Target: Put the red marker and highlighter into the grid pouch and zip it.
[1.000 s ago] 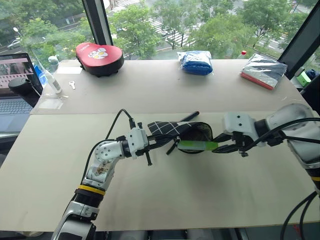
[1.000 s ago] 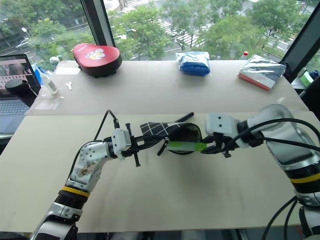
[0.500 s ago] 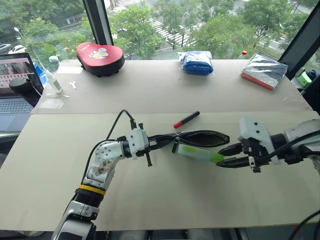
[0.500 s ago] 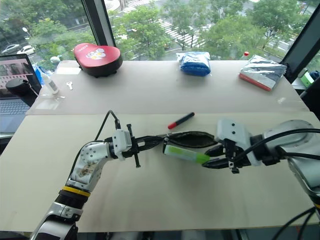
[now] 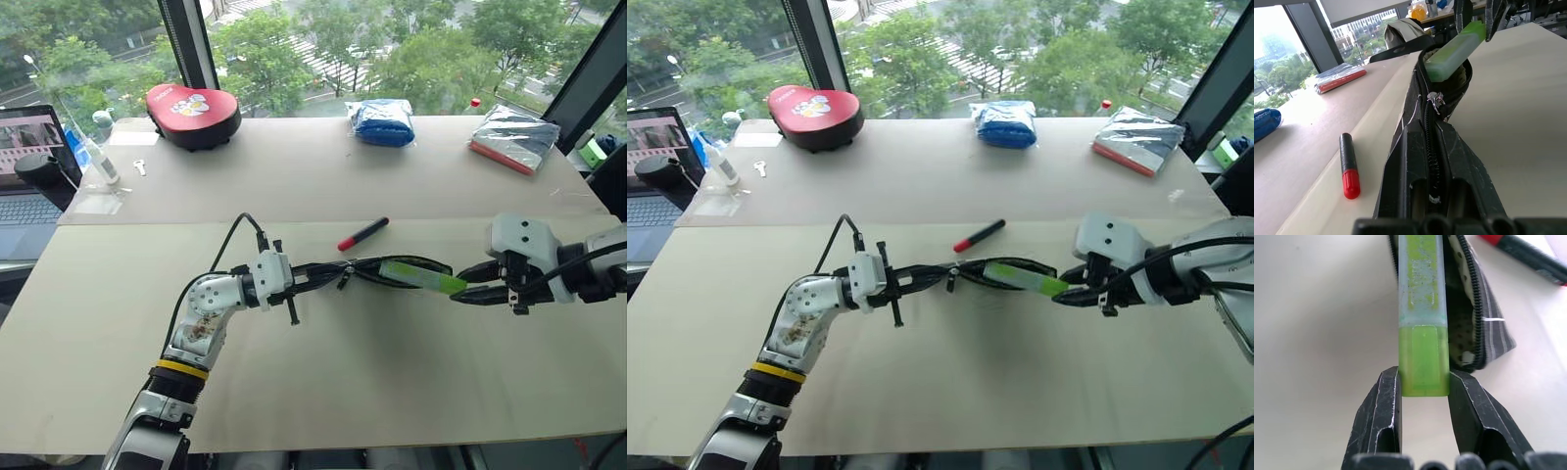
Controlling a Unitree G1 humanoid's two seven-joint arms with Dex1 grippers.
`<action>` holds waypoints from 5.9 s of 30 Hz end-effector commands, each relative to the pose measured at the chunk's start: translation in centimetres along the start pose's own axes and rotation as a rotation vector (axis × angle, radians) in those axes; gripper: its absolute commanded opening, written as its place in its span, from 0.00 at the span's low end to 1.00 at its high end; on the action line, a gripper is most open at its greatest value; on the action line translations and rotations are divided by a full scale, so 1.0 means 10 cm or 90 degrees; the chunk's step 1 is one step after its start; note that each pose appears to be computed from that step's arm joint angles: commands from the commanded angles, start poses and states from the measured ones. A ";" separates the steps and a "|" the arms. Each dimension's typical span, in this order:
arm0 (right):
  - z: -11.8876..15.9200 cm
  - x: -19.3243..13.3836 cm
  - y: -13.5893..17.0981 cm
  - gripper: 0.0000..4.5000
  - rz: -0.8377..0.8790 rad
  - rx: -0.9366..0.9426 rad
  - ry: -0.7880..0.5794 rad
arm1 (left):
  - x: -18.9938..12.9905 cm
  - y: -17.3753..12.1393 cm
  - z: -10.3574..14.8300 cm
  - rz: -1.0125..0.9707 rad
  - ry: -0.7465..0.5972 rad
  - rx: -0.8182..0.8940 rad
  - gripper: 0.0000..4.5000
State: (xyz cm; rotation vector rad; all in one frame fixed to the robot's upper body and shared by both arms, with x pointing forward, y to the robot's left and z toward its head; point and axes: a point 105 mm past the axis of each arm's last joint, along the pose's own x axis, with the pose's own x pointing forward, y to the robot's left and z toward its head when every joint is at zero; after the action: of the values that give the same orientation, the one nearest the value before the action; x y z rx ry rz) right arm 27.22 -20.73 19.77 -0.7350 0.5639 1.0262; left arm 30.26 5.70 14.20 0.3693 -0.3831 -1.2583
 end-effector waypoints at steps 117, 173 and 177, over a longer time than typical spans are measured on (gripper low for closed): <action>0.19 1.43 -0.70 0.48 0.151 -0.116 -0.027 | -1.30 0.40 0.21 0.270 0.077 0.015 0.00; 1.14 0.95 -0.25 0.10 -0.125 -0.456 -0.014 | -0.41 0.23 0.00 0.099 -0.028 -0.044 0.00; 1.25 1.11 -0.17 0.10 -0.122 -0.478 -0.047 | -0.40 0.23 0.00 0.098 -0.030 -0.044 0.00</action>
State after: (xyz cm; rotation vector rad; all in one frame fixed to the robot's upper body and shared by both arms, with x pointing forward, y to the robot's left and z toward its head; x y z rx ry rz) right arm 34.35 -6.41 18.98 -1.3415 0.1031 1.1027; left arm 31.19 10.49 13.96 0.2217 -0.3458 -1.1222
